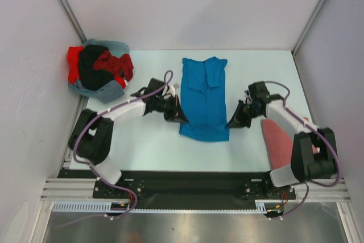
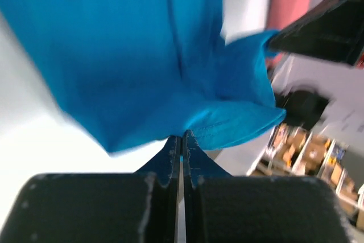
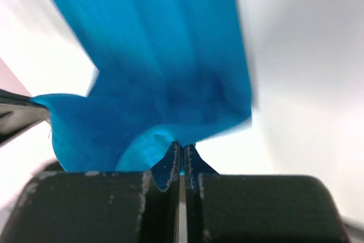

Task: Fold and stack the t-shirts
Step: Fold the tshirt

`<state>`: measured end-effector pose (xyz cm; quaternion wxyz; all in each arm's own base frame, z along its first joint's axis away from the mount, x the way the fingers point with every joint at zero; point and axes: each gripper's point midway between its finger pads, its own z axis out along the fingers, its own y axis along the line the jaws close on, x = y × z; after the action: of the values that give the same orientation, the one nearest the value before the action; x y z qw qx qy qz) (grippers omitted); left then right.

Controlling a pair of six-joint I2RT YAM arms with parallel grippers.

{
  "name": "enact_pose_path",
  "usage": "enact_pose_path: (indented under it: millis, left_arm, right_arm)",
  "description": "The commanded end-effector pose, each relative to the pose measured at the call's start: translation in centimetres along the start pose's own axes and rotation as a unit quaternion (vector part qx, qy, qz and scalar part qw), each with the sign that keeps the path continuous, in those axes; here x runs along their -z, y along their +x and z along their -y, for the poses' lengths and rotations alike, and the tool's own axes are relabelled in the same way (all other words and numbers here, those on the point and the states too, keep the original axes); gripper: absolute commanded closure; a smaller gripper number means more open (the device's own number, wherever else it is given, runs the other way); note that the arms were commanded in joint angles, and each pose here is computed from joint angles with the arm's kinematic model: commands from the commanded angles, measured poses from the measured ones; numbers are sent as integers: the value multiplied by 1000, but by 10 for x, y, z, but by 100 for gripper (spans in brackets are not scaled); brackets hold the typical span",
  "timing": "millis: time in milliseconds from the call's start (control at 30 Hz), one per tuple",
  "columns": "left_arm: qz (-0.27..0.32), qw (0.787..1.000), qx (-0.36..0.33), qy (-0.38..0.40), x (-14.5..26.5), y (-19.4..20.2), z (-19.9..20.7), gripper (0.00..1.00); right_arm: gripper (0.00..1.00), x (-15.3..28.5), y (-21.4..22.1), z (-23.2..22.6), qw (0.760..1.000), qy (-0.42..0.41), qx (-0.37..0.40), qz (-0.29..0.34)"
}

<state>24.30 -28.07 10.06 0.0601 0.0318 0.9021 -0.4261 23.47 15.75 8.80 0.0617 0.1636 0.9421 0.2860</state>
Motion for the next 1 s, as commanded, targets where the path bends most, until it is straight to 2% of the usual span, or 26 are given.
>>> enact_pose_path:
  millis: [0, 133, 167, 333, 600, 967]
  left_arm:
    - [31, 999, 3, 26, 0, -56, 13, 100]
    - [55, 998, 13, 37, -7, -122, 15, 100]
    - [61, 997, 14, 35, -7, -131, 14, 100]
    - [73, 996, 29, 32, -4, -169, 5, 100]
    - [75, 995, 54, 25, -8, -186, -36, 100]
    - [70, 996, 48, 28, -21, -199, -47, 100]
  right_arm:
    - [100, 2, -63, -28, 999, -23, 30, 39]
    - [100, -7, -120, -40, 998, -37, 22, 47]
    - [100, -21, -129, -35, 999, -31, 12, 33]
    - [100, -30, -172, -50, 998, -52, 6, 32]
    - [100, -43, -201, -53, 998, -54, -1, 33]
    - [100, -56, -217, -35, 998, -47, -15, 27]
